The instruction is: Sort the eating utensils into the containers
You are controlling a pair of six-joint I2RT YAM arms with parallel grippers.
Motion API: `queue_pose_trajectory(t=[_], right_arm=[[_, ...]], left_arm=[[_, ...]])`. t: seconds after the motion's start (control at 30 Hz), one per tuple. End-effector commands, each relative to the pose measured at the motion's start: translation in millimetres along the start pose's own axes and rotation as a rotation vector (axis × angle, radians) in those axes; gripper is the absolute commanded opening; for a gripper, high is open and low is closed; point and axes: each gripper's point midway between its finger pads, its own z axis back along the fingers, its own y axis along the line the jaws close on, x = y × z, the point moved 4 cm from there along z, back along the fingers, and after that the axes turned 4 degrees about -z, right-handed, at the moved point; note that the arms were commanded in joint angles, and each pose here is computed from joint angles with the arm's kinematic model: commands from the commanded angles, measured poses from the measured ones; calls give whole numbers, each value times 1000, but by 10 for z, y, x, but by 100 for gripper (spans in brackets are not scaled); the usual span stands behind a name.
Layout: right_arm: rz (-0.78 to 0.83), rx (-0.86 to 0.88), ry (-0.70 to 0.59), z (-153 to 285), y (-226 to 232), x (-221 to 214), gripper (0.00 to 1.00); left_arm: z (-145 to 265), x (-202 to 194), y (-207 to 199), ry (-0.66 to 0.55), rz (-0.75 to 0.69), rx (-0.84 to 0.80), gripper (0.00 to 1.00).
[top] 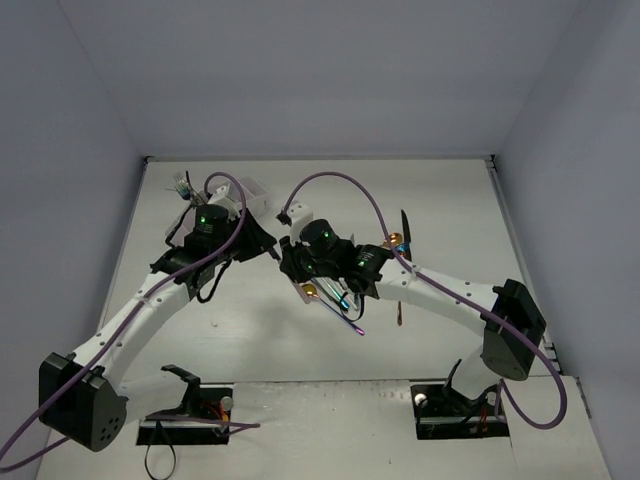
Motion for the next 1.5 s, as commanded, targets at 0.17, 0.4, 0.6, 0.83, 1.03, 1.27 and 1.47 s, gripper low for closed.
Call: queue_pose_trajectory(t=[0.17,0.4,0.6,0.83,1.03,1.27,1.47], right_arm=[[3,62,-197,195,188,542,10],[2,-4,-226,249,72,569,68],[-15,-118,-258,428,-257,502,85],[-50,-194,-283,697,-683,391,87],[-40,-219,-277,820,-851,236,87],[-29,-239,-272,889,-945,128,87],[-27,-256,-258,869,-1003,75,88]], left_arm=[[79,255,-255,-143,-2,-93,0],[291,439,-48,-231,-64,42,0],[610,859,415,-346,-58,219,0],[1104,1561,1043,-553,-16,472,0],[1232,2018,1415,-681,-13,635,0],[997,2360,1844,-676,-22,716,0],[666,2429,2107,-638,-42,723,0]])
